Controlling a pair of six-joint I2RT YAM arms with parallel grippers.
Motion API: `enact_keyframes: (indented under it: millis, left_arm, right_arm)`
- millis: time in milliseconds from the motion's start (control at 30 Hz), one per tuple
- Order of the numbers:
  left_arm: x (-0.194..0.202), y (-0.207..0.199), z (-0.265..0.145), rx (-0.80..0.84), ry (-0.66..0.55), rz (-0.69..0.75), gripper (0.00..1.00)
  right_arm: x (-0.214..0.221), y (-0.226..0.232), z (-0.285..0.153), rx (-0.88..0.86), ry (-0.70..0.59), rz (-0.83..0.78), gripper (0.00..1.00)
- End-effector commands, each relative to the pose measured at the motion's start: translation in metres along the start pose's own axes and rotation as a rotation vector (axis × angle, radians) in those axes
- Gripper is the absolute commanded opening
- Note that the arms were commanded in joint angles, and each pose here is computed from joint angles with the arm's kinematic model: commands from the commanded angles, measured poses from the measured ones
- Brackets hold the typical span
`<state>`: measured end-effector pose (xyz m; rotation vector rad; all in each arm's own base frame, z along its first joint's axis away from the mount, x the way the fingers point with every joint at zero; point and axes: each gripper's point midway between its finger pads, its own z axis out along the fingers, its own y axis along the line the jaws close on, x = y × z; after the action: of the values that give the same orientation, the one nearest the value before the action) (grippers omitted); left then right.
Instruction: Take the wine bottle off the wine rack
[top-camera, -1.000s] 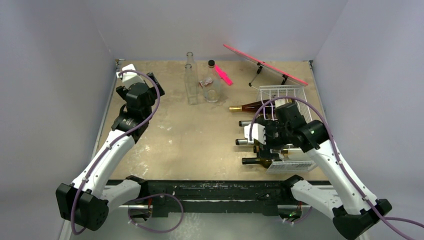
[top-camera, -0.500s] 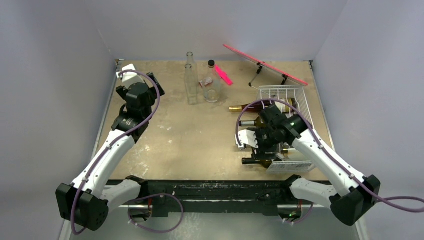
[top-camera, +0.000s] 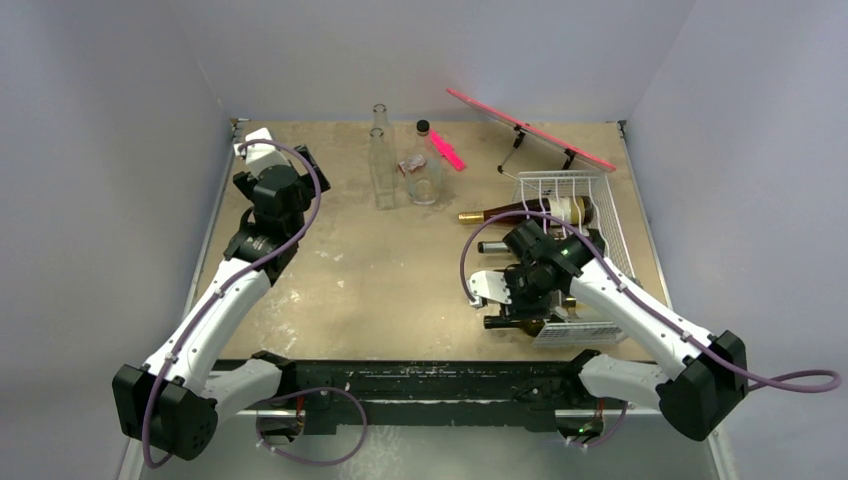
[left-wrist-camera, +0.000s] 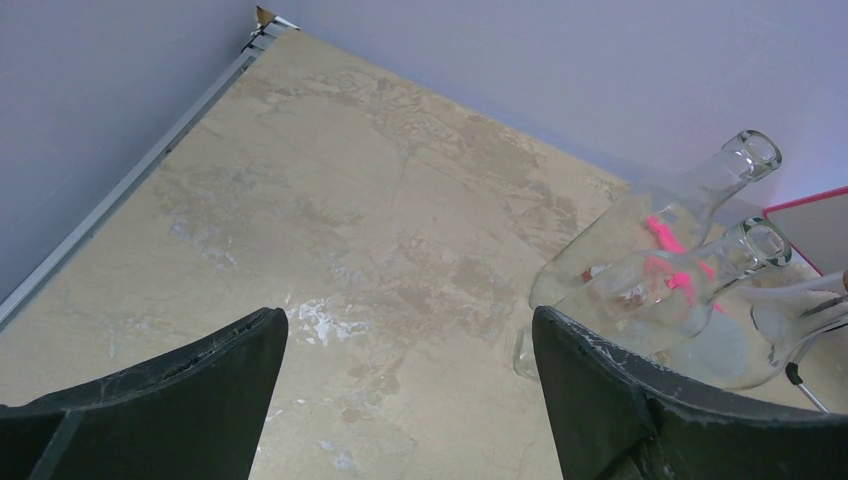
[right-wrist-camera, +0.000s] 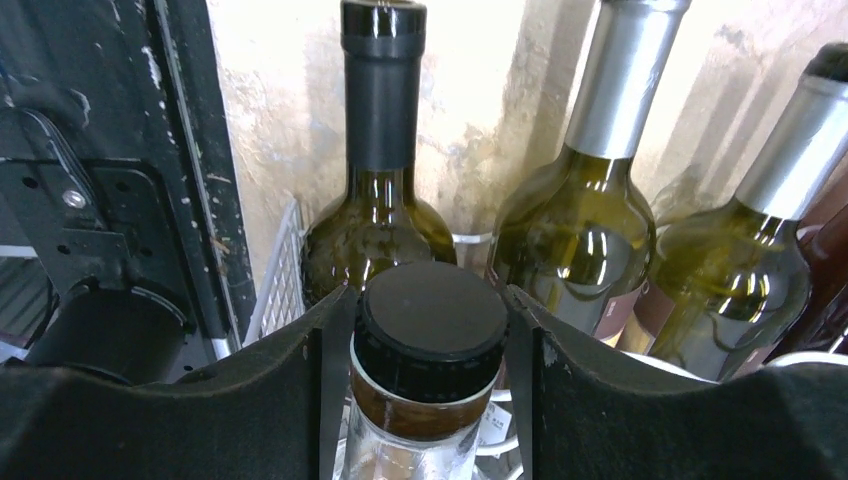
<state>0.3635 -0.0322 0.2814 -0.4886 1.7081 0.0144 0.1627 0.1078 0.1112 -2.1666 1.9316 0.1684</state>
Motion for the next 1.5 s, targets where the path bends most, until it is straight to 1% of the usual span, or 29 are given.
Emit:
enact_keyframes:
  millis: [0,100,167,233,367,600,767,967,1067,1467]
  left_arm:
    - [-0.024,-0.012,-0.002,0.035,-0.052,-0.050,0.92]
    - [-0.024,-0.013,-0.002,0.036,-0.052,-0.049,0.92]
    - [-0.023,-0.013,-0.001,0.035,-0.049,-0.046,0.92]
    - [-0.022,-0.013,-0.001,0.034,-0.047,-0.045,0.92]
    - [-0.022,-0.013,-0.001,0.035,-0.047,-0.046,0.92]
    - [-0.020,-0.014,0.000,0.038,-0.040,-0.045,0.92]
    - [-0.019,-0.015,0.001,0.039,-0.037,-0.045,0.91]
    - [-0.020,-0.014,0.000,0.040,-0.040,-0.047,0.91]
    - [-0.020,-0.014,-0.001,0.036,-0.042,-0.046,0.92]
    - [-0.016,-0.016,0.002,0.042,-0.029,-0.046,0.91]
  right_arm:
    - [0.014,-0.005,-0.005,0.062,0.071,0.014,0.58]
    - [0.015,-0.006,-0.005,0.071,0.073,0.015,0.58]
    - [0.013,-0.008,-0.005,0.079,0.064,0.013,0.55]
    - [0.011,-0.010,-0.005,0.086,0.057,0.009,0.50]
    - [0.009,-0.009,-0.006,0.088,0.042,-0.011,0.44]
    - [0.002,-0.010,-0.016,0.120,0.007,-0.012,0.26]
    - [-0.008,-0.011,-0.028,0.165,-0.060,-0.012,0.19]
    - [-0.035,-0.026,-0.068,0.290,-0.198,-0.017,0.05]
    - [-0.044,-0.030,-0.084,0.344,-0.250,-0.017,0.00]
    - [-0.069,-0.046,-0.138,0.551,-0.447,0.041,0.00]
